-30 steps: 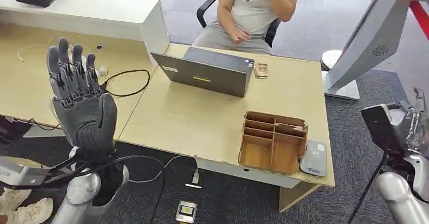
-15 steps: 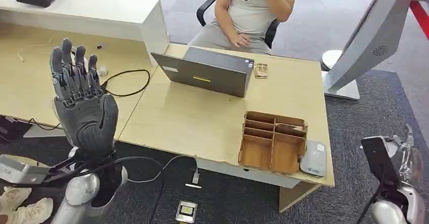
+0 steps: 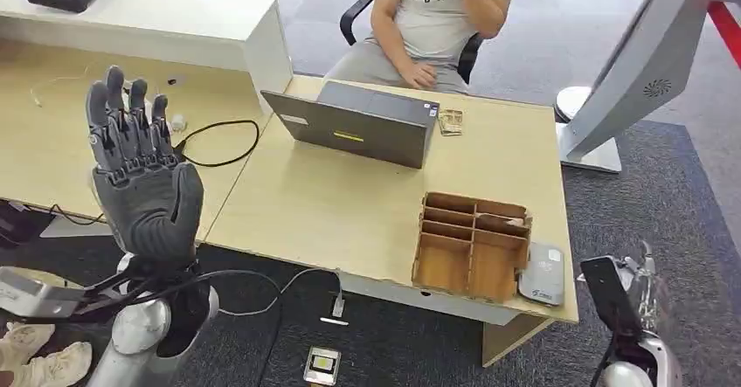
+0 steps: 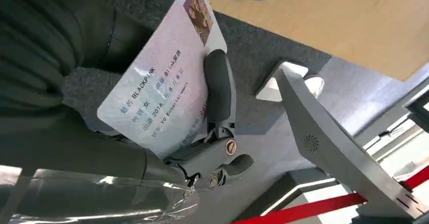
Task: Pass the card to the sensor for recognition and then transmit it.
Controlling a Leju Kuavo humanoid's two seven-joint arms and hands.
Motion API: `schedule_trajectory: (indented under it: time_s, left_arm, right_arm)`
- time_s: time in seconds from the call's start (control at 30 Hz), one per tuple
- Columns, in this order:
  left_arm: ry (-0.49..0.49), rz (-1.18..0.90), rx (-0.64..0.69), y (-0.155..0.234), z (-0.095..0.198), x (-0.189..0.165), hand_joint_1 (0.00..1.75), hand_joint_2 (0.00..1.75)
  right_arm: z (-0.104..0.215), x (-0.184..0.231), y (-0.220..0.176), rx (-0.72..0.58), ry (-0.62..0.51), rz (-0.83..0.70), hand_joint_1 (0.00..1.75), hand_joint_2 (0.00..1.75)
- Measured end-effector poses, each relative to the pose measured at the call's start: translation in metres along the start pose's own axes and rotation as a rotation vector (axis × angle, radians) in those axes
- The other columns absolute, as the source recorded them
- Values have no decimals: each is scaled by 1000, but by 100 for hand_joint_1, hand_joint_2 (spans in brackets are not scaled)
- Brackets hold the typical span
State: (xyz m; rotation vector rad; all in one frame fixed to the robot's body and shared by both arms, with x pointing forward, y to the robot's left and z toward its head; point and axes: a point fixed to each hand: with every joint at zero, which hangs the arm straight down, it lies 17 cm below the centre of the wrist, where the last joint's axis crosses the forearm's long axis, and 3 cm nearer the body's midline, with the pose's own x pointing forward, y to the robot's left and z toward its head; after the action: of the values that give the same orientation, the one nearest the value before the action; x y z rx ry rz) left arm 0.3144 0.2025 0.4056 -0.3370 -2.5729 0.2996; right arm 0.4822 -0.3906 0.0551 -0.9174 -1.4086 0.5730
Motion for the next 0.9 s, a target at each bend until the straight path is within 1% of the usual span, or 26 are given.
schedule_trajectory:
  time_s: [0.63, 0.9]
  left_arm:
    - [0, -24, 18, 4, 3, 4, 0, 175]
    - [-4, -34, 26, 6, 3, 5, 0, 175]
  right_arm:
    - [25, 13, 67, 147, 5, -46, 175, 175]
    - [29, 25, 85, 189, -12, -54, 175, 175]
